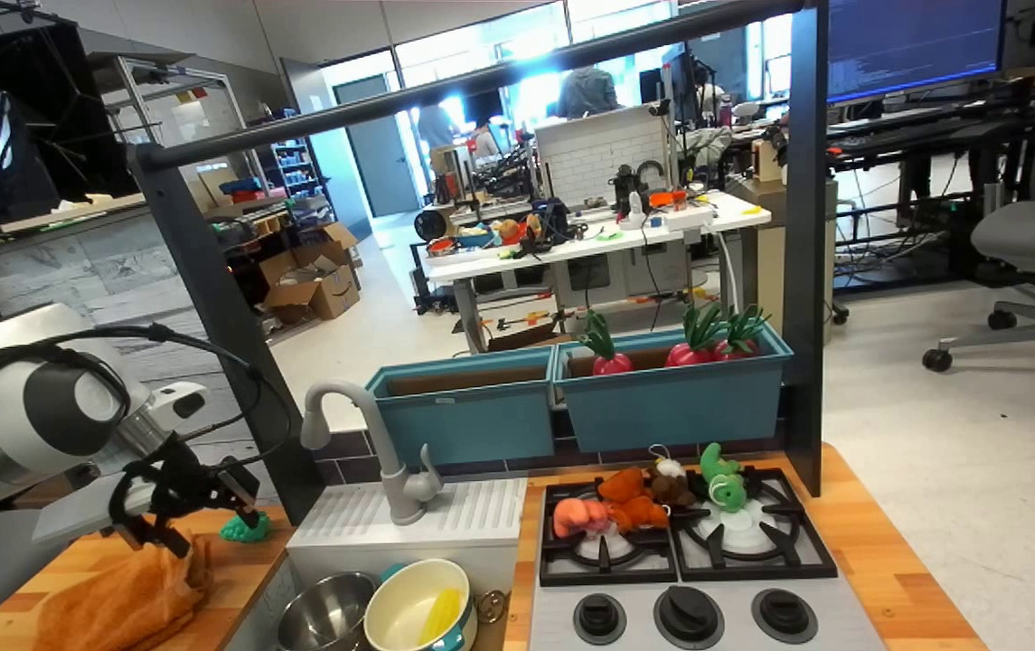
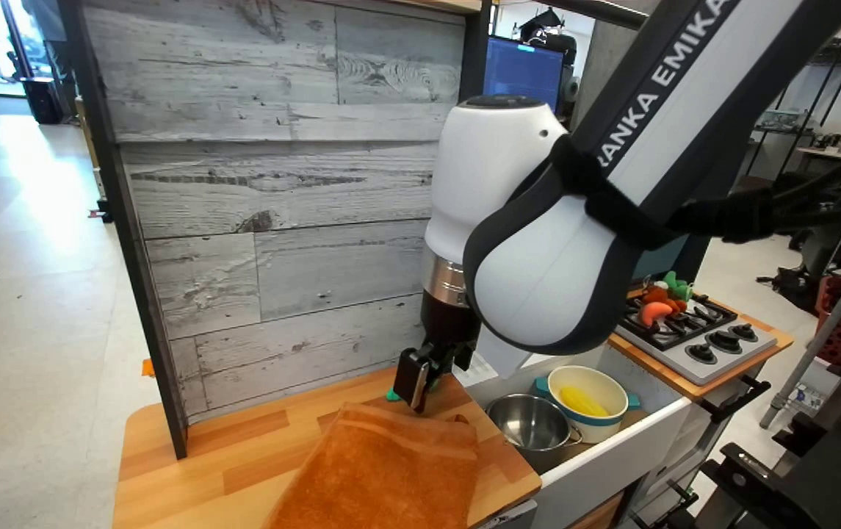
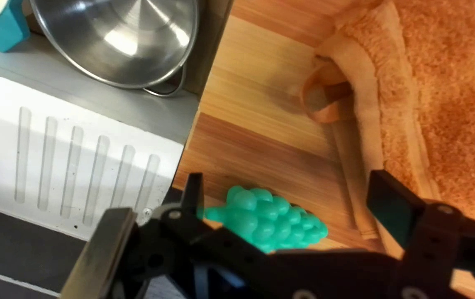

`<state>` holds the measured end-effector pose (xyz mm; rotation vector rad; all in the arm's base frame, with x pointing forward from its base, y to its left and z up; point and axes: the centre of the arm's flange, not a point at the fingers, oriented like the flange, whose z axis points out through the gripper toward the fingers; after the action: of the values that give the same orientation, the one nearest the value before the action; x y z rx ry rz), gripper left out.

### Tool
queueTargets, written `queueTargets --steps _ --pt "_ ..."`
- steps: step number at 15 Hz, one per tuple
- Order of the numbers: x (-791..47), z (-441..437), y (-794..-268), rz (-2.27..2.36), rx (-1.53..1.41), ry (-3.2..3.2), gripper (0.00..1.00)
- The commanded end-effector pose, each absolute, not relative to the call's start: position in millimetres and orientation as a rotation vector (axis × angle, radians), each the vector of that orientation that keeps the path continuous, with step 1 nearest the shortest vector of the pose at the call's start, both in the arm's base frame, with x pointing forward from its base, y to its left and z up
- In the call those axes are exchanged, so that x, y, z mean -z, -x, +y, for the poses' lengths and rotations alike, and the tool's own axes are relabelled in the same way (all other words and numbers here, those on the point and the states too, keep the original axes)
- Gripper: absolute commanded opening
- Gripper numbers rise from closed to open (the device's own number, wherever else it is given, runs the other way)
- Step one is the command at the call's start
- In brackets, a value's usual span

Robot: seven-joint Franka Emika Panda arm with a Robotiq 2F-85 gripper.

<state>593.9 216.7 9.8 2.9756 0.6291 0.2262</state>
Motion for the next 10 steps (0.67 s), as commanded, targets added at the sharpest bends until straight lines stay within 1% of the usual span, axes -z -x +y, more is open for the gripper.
queueTargets --steps 1,5,10 --pt "1.6 227.2 -612.8 0.614 -0.296 -3.015 1.0" --pt "7.8 226.9 -631.5 0.501 -0.321 -3.037 1.0" --pt "17.3 220.5 -641.1 0.394 -0.316 -3.067 1.0"
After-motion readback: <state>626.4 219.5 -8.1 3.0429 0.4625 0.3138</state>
